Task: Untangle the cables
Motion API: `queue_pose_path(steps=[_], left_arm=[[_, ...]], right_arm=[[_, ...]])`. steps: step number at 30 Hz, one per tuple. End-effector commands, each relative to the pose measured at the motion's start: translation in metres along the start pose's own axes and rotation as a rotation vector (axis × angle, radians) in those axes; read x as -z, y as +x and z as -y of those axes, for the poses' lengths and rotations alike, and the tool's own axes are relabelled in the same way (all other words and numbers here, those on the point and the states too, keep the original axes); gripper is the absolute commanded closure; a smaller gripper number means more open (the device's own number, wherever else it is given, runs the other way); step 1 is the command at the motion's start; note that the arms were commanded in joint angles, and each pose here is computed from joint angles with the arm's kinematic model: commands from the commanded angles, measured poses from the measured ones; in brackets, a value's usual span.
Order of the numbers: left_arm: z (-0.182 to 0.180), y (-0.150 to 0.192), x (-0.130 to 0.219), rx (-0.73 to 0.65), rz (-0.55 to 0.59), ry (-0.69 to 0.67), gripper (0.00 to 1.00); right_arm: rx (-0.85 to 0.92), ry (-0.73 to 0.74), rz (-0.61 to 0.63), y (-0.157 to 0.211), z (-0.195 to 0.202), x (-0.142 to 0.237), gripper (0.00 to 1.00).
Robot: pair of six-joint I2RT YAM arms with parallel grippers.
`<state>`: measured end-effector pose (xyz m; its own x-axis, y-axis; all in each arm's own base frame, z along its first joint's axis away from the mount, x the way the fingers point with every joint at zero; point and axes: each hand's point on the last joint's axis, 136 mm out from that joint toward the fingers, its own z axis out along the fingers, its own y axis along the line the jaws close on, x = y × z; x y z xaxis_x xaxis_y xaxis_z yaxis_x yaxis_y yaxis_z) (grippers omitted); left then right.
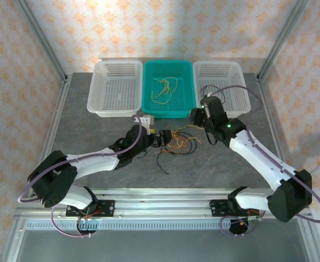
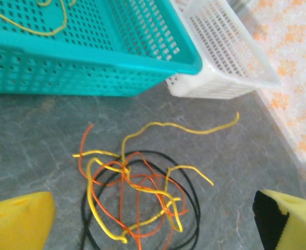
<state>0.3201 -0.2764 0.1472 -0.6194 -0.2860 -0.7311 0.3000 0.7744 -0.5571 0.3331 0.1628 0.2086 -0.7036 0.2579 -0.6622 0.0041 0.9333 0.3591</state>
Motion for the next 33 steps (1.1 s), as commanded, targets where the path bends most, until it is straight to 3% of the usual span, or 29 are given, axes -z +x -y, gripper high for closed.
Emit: queue_pose_path(steps=[1,6,11,25,33], left_arm=[[0.003,0.014,0.006,0.051,-0.010,0.018,0.03],[-0.001,0.028,0.017,0.152,0.021,0.028,0.03],[-0.020,0.039,0.028,0.220,0.050,-0.006,0.03],[-0.028,0.045,0.030,0.206,0.038,-0.038,0.04],[-0.026,0.040,0.027,0.183,0.040,-0.051,0.03]], right_arm=[[0.141,-0.123,-0.093,0.032,-0.023,-0.015,0.68],[0.281,-0.149,-0.211,0.070,-0.025,-0.037,0.70],[0.316,-0.175,-0.313,0.099,-0.031,-0.057,0.65],[0.339,-0.082,-0.427,0.134,-0.020,-0.095,0.62],[0.323,-0.096,-0.430,0.134,-0.025,-0.100,0.77]])
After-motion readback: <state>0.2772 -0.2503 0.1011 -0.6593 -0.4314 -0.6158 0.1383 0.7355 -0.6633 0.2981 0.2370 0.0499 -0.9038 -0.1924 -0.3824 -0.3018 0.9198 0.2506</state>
